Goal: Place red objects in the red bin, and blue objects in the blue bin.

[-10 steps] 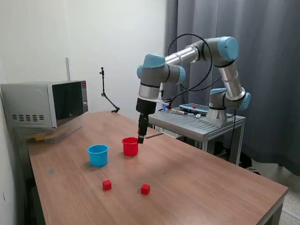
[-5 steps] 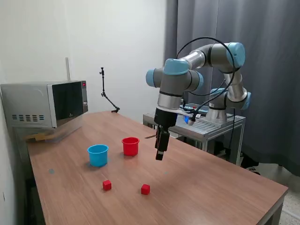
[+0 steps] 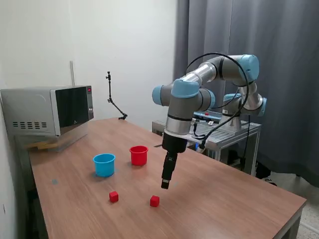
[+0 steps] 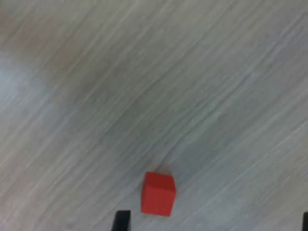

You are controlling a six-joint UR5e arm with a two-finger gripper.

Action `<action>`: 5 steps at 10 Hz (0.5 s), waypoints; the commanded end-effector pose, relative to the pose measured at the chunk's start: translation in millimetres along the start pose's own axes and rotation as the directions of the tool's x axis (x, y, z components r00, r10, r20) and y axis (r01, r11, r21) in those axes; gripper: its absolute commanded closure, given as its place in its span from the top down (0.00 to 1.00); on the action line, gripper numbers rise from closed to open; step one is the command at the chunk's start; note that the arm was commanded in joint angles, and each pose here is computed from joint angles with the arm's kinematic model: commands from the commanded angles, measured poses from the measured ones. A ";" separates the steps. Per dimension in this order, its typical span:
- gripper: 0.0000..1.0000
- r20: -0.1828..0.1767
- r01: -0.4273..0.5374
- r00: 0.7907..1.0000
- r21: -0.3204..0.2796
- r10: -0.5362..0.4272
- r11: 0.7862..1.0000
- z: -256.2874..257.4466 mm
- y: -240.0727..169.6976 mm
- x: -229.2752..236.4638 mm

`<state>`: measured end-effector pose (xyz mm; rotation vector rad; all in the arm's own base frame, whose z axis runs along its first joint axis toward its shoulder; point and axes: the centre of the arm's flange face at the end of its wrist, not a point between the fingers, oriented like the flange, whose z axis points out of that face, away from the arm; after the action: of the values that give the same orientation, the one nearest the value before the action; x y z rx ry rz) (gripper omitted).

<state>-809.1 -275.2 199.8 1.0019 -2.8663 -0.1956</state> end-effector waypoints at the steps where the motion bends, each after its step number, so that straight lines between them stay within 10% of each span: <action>1: 1.00 0.038 -0.047 0.998 0.018 0.047 0.999 27.6 6.5 -3.6; 5: 1.00 0.091 -0.056 0.994 0.044 0.052 0.997 62.1 11.5 -8.4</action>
<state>-817.8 -257.9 147.6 0.9475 -2.9749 -0.1779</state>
